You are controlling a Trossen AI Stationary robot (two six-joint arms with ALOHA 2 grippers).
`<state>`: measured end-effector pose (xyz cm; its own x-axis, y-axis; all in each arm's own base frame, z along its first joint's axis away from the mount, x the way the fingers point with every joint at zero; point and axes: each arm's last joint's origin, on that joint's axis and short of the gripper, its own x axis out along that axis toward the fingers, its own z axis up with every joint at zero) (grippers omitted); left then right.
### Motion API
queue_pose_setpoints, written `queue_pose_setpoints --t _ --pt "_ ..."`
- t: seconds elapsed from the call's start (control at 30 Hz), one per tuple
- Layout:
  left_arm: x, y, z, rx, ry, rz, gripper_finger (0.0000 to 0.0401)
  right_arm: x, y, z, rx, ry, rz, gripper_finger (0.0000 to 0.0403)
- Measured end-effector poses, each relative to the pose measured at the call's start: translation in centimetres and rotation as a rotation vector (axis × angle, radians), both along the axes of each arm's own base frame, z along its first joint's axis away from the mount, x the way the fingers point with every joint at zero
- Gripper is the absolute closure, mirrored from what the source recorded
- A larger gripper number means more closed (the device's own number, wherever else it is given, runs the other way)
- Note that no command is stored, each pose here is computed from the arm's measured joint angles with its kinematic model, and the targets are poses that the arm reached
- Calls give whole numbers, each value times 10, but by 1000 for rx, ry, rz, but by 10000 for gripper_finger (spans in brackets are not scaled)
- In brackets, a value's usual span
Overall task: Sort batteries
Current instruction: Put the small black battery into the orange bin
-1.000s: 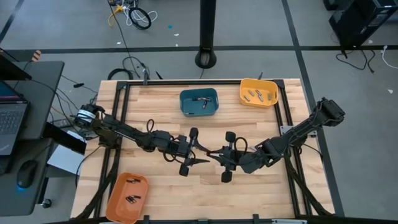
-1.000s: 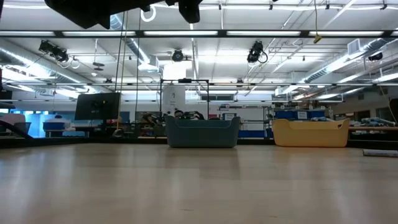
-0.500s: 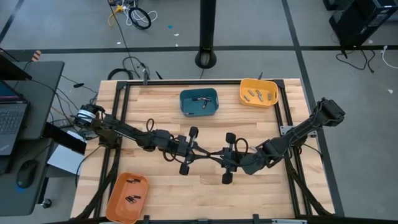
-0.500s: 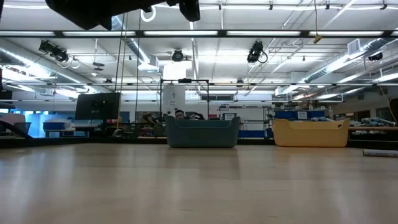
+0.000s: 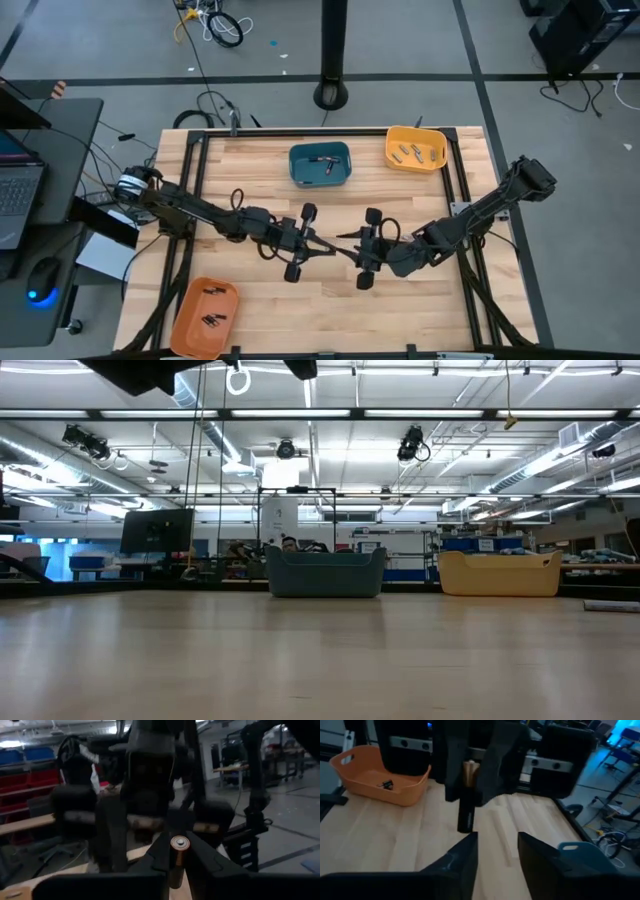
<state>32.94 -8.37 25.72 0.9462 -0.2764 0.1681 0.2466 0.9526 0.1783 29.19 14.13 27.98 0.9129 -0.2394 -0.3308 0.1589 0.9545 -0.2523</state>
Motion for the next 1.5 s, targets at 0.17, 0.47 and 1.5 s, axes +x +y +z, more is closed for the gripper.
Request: queue_pose_setpoints --t 0.17,0.47,1.5 --pt "-9 3 10 34 70 23 364 -15 -7 14 -10 2 -30 233" --pt "-36 -21 41 177 580 70 364 -39 -20 11 -36 153 -92 341" --pt "-196 -151 -47 -65 1706 287 364 -15 -30 -23 -85 290 -140 392"
